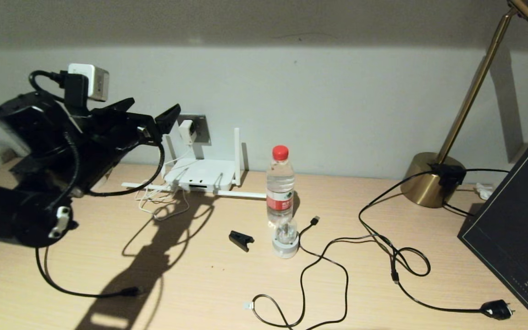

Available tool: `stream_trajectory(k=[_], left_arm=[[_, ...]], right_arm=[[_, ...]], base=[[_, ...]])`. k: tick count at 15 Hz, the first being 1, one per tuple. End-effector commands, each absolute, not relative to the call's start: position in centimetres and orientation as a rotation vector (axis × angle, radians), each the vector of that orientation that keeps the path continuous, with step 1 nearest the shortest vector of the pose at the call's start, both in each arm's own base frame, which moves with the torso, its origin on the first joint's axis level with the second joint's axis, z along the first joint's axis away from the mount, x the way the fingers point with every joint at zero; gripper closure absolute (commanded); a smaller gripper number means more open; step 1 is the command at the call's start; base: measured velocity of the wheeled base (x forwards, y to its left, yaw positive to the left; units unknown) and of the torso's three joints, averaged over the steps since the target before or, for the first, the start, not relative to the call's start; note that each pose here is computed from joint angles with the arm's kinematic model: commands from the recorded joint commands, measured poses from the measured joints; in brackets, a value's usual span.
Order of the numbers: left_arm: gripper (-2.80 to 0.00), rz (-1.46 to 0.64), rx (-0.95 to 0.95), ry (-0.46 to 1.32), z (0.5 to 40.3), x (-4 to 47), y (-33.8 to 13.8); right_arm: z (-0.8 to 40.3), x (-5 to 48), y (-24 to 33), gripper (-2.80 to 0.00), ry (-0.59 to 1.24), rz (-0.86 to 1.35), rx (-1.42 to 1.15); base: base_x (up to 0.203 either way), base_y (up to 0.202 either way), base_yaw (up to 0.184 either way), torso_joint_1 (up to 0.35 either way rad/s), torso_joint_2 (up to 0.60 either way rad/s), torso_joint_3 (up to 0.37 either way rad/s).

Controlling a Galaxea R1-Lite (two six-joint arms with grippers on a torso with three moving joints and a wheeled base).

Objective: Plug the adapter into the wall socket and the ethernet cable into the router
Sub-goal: Pick up cable

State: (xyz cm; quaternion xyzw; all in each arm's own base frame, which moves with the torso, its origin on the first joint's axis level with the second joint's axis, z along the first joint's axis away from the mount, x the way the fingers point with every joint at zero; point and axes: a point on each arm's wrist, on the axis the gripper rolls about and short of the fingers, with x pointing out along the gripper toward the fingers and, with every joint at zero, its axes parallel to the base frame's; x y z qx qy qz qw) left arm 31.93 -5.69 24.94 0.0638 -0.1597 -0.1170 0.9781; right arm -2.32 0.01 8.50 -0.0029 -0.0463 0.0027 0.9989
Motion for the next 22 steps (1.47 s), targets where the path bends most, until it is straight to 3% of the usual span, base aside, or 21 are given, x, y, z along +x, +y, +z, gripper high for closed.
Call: stream_trajectory(k=[1,5,9,12,15,22], left_arm=[[-2.80,-0.298,0.254,-0.358,28.1,24.4,-4.4],[-2.80,-0.548,0.609,0.019,23.9,16.7,-3.4],[-2.80,-0.873,0.952,0.368,19.0,12.1,-2.6],[-2.80,-0.950,1.099,0.522,17.3,13.7,-1.6],[-2.80,-1.052,1.321,0.532,17.6,17.4,0.4],[-2.80,-1.217,1.217,0.674,15.1,20.7,2.2]], right_arm=[[7.5,-2.0,0.0,0.00,-0.057,0.006,-0.006],[7.5,-2.0,0.0,0.00,-0.058,0.006,-0.006],[7.5,-2.0,0.0,0.00,-0.058,0.006,-0.006],[7.5,-2.0,0.0,0.00,-0.057,0.006,-0.006],[7.5,-2.0,0.0,0.00,-0.057,0.006,-0.006],[7.5,-2.0,0.0,0.00,-0.057,0.006,-0.006]], base=[[0.000,0.000,0.000,0.000,0.00,0.000],[0.000,0.000,0.000,0.000,0.00,0.000],[0.000,0.000,0.000,0.000,0.00,0.000],[0.000,0.000,0.000,0.000,0.00,0.000],[0.000,0.000,0.000,0.000,0.00,0.000],[0.000,0.000,0.000,0.000,0.00,0.000]])
